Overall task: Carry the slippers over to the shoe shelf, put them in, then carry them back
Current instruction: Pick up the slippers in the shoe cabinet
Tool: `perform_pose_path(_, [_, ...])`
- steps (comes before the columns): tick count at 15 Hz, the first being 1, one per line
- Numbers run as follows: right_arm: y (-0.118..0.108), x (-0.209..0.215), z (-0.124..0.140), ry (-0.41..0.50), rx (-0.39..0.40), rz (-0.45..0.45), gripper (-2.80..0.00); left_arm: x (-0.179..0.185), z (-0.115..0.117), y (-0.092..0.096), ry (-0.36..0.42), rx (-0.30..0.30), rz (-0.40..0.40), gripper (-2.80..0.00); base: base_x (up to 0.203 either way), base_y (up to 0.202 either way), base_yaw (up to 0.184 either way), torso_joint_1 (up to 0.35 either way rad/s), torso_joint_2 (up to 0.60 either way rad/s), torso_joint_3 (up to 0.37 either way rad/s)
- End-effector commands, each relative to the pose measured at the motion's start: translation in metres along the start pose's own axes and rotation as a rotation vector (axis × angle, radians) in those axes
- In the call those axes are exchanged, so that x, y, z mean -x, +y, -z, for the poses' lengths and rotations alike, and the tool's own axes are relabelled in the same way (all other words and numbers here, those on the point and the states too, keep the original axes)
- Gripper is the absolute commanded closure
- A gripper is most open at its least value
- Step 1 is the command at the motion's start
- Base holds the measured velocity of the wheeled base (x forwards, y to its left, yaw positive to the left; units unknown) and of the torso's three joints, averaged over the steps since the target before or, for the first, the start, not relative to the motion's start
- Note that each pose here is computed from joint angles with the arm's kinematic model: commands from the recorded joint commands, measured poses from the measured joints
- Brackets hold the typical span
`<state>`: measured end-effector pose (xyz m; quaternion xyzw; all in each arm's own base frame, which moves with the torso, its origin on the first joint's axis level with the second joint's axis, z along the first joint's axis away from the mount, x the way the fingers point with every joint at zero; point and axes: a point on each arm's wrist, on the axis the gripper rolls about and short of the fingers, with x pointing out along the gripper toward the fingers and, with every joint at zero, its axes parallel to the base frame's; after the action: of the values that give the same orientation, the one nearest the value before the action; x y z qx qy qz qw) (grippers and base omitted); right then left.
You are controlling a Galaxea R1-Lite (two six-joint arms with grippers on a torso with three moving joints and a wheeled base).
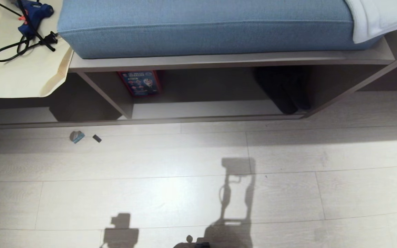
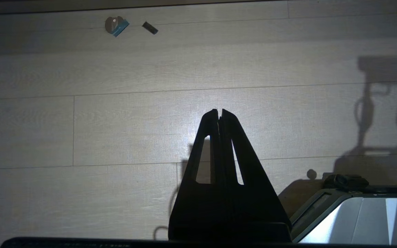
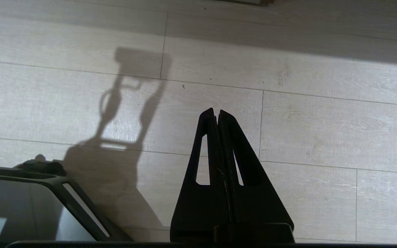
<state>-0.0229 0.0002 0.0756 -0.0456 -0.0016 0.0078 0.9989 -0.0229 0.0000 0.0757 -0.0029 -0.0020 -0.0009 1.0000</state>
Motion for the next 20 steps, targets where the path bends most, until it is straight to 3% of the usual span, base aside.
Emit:
perform_pose_path(1, [0.0000,-0.0001,-0.0001,0.001,0.001,-0.001,0.00,-0.0001,-0.0001,0.0000,0.001,0.001,0.000,0.00,0.000,0.000,0.000,-0.002,0.00,-0.091])
perform_pose_path(20, [0.0000,-0.0001,0.0001,0.002,0.004,0.000,0.00,-0.0001,0.0000,0.0000,0.000,0.002,0.000,0.00,0.000,0.000,0.000,0.003,0.00,-0.193])
